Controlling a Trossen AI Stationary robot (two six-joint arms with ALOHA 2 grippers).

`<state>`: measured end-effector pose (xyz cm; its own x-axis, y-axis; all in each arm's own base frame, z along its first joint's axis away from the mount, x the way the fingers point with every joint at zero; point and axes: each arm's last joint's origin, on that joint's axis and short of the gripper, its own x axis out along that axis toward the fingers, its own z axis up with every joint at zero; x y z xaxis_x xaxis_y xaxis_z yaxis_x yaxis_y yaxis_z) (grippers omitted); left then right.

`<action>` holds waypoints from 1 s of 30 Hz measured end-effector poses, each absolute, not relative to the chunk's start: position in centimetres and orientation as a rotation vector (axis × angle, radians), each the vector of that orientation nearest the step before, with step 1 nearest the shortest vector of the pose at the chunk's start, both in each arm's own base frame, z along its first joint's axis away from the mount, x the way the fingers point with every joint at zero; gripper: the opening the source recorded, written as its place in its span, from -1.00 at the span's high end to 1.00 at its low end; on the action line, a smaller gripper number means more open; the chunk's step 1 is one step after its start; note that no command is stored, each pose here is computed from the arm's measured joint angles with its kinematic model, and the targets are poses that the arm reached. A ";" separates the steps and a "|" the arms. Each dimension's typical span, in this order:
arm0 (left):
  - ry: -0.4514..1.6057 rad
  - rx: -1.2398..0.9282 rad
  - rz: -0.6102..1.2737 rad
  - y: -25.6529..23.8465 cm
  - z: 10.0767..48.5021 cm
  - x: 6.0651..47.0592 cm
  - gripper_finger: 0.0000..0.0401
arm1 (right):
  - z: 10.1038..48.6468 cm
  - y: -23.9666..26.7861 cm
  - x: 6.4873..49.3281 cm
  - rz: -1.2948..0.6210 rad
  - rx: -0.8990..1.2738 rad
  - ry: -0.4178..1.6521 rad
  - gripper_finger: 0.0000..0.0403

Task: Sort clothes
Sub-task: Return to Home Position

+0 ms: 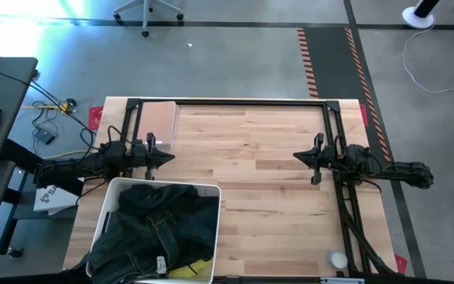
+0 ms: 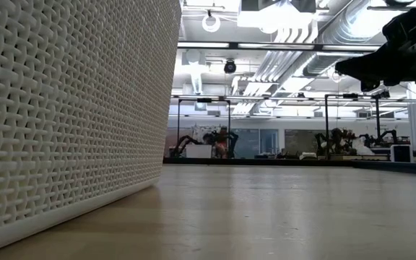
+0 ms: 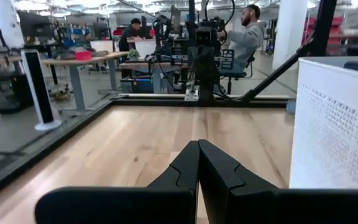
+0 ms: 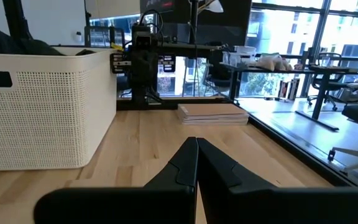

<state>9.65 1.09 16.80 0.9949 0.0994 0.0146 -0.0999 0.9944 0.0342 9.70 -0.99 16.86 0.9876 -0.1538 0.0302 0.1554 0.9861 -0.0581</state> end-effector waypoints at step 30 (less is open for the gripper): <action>-0.022 0.023 0.110 0.5 16.9 9.7 0.98 | 16.8 -1.0 9.7 -0.155 -0.060 -0.025 1.00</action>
